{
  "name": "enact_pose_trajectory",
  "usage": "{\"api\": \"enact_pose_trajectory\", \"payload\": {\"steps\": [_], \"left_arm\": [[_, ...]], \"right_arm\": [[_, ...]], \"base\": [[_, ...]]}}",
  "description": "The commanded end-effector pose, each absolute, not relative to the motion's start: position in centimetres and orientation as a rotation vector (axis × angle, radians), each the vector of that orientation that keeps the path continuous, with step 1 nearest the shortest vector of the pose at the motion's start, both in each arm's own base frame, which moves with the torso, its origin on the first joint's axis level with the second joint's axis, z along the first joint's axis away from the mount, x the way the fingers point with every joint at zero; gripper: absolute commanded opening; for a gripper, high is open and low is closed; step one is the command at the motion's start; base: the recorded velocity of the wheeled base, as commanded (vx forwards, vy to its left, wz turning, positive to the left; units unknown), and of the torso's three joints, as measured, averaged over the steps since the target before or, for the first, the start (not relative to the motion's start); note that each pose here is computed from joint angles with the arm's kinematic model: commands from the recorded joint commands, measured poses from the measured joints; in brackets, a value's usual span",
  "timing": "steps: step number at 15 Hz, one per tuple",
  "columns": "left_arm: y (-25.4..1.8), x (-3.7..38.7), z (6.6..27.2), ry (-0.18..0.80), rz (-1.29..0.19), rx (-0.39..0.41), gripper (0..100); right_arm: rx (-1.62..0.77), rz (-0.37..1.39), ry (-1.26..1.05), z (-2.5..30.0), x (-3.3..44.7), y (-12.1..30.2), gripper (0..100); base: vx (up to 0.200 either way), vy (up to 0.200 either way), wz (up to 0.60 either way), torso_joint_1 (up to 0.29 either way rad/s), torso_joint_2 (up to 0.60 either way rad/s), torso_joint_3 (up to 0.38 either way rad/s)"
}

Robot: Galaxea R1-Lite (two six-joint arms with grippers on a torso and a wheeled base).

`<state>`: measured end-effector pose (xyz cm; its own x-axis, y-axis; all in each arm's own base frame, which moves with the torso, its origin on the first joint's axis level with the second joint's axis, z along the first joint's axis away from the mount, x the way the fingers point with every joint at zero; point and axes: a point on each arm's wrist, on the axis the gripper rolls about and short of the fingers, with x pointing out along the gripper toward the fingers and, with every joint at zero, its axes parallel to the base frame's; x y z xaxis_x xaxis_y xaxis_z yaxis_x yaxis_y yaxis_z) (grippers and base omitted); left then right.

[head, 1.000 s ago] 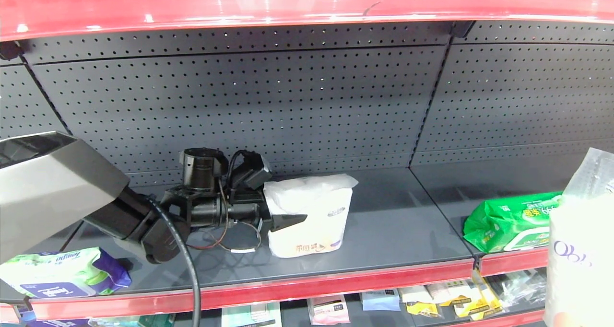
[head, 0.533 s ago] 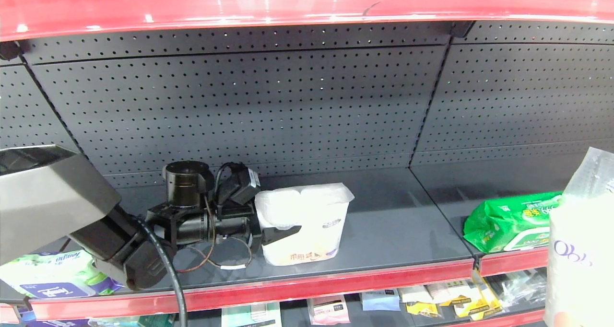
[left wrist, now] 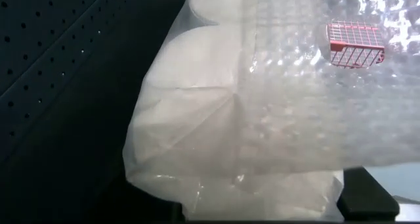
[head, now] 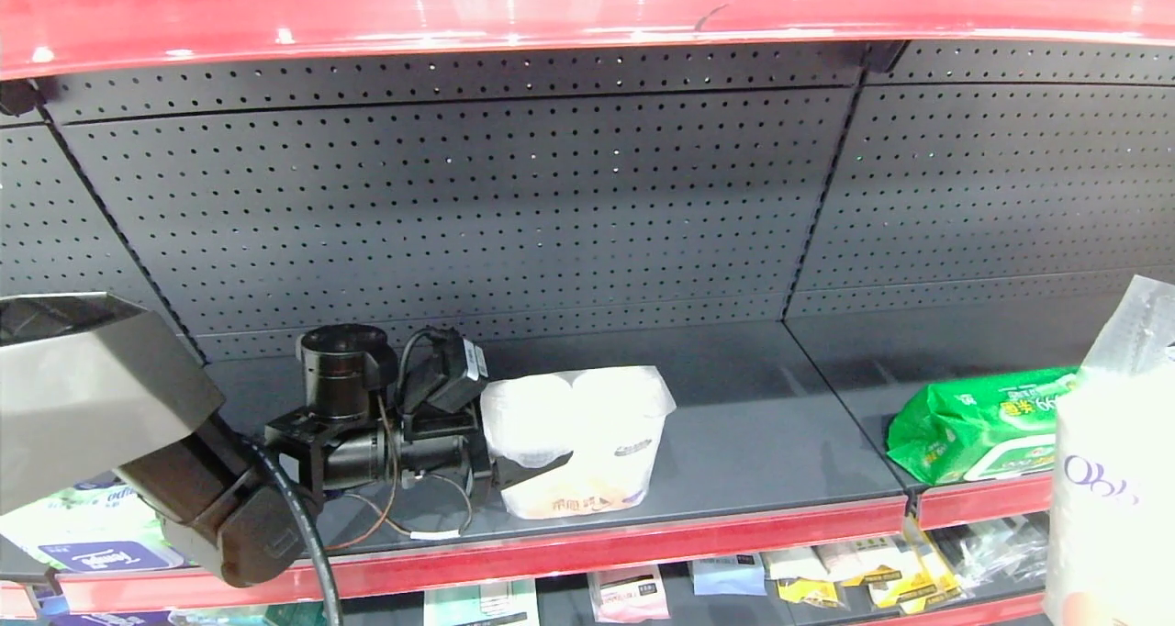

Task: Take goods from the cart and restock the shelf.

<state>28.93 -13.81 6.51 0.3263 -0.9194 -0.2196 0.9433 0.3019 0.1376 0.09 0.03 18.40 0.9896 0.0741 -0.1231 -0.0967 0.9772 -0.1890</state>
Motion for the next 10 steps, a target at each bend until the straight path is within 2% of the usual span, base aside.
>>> {"api": "enact_pose_trajectory", "payload": {"steps": [1, 10], "left_arm": [[-13.76, 28.47, 6.17, 0.124, -1.244, 0.254, 0], [-14.40, 27.76, 6.44, 0.110, -1.269, 0.253, 0]], "right_arm": [[-0.196, 0.089, 0.118, 18.42, 0.14, 0.04, 0], [-0.196, 0.088, 0.126, 18.25, 0.20, 0.04, 0]], "base": [[0.000, 0.000, 0.00, 0.000, 0.00, 0.000], [0.000, 0.000, 0.00, 0.000, 0.00, 0.000]]}}
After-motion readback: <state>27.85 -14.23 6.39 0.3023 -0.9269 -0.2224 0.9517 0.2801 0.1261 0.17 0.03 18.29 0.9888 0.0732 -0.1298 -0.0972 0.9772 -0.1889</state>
